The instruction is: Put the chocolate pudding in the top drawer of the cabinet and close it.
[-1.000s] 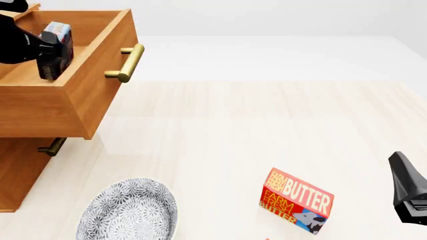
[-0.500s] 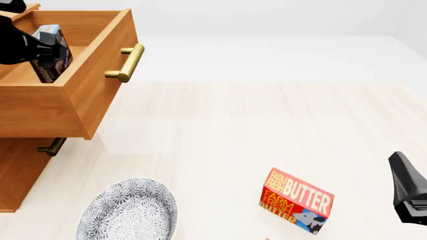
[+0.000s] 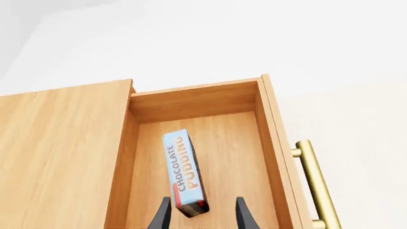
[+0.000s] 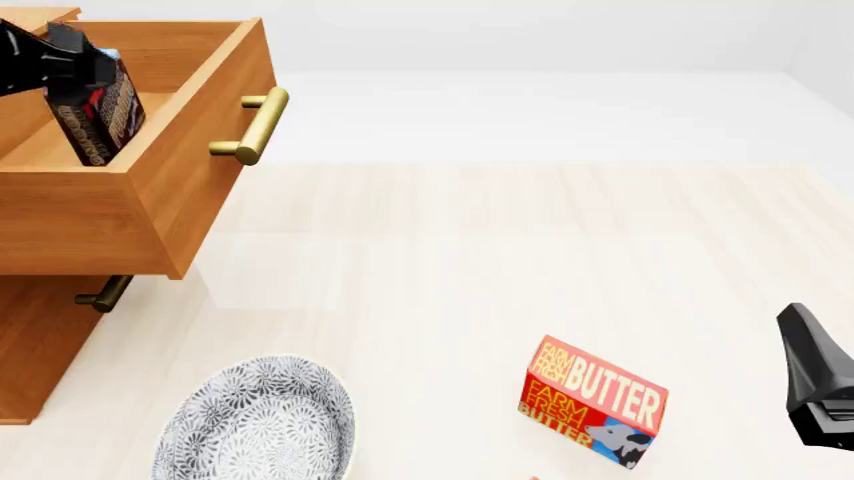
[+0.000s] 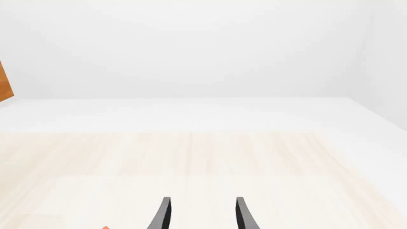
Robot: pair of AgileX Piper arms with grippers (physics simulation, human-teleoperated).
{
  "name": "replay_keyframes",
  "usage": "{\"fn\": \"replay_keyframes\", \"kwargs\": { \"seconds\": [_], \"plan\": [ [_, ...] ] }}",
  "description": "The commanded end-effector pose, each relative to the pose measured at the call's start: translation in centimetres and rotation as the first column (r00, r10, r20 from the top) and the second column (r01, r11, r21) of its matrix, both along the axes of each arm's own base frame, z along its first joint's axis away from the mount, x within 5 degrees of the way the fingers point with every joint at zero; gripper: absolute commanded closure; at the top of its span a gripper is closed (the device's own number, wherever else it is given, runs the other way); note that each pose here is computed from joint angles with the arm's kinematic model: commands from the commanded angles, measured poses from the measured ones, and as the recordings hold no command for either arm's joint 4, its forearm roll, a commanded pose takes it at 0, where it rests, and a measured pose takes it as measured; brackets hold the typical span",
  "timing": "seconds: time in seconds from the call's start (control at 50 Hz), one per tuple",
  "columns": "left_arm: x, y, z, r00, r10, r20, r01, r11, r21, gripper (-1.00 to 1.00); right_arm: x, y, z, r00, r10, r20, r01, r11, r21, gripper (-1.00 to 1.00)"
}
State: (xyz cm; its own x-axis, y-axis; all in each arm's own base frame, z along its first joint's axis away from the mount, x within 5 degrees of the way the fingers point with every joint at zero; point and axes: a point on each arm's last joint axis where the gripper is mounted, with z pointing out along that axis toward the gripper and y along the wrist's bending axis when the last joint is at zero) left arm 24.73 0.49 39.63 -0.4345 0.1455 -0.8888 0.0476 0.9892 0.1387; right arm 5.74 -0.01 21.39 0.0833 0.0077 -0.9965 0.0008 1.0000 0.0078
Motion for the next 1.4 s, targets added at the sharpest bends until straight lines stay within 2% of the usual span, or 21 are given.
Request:
{"fn": "replay_keyframes", "kwargs": {
  "seconds": [0.02, 0.3, 0.46, 0.7, 0.84, 0.9, 1.08, 1.24, 1.4],
  "plan": [
    [-1.5, -1.0, 1.6, 0.999, -0.029, 0.037, 0.03, 0.999, -0.023, -1.0, 0.0, 0.0, 0.0, 1.0, 0.0, 0.0, 0.0, 1.0, 0.0, -1.0],
    [-3.8, -2.2, 4.6, 0.992, -0.093, 0.086, 0.095, 0.995, -0.013, -1.0, 0.0, 0.0, 0.0, 1.0, 0.0, 0.0, 0.0, 1.0, 0.0, -1.0],
    [-4.3, -2.7, 5.4, 0.989, -0.12, 0.09, 0.121, 0.993, -0.01, -1.0, 0.0, 0.0, 0.0, 1.0, 0.0, 0.0, 0.0, 1.0, 0.0, -1.0],
    [-3.7, -4.5, 5.8, 0.979, -0.188, 0.079, 0.191, 0.981, -0.034, -1.0, 0.0, 0.0, 0.0, 1.0, 0.0, 0.0, 0.0, 1.0, 0.0, -1.0],
    [-3.6, -5.9, 5.7, 0.969, -0.236, 0.076, 0.241, 0.968, -0.064, -1.0, 0.0, 0.0, 0.0, 1.0, 0.0, 0.0, 0.0, 1.0, 0.0, -1.0],
    [-3.3, -7.1, 5.8, 0.959, -0.275, 0.07, 0.28, 0.956, -0.084, -1.0, 0.0, 0.0, 0.0, 1.0, 0.0, 0.0, 0.0, 1.0, 0.0, -1.0],
    [-2.3, -8.2, 6.2, 0.953, -0.297, 0.053, 0.301, 0.949, -0.097, -1.0, 0.0, 0.0, 0.0, 1.0, 0.0, 0.0, 0.0, 1.0, 0.0, -1.0],
    [-1.3, -10.0, 4.6, 0.944, -0.329, 0.013, 0.327, 0.933, -0.148, -1.0, 0.0, 0.0, 0.0, 1.0, 0.0, 0.0, 0.0, 1.0, 0.0, -1.0],
    [-0.3, -11.2, 4.4, 0.937, -0.348, -0.028, 0.34, 0.928, -0.154, -1.0, 0.0, 0.0, 0.0, 1.0, 0.0, 0.0, 0.0, 1.0, 0.0, -1.0]
  ]
}}
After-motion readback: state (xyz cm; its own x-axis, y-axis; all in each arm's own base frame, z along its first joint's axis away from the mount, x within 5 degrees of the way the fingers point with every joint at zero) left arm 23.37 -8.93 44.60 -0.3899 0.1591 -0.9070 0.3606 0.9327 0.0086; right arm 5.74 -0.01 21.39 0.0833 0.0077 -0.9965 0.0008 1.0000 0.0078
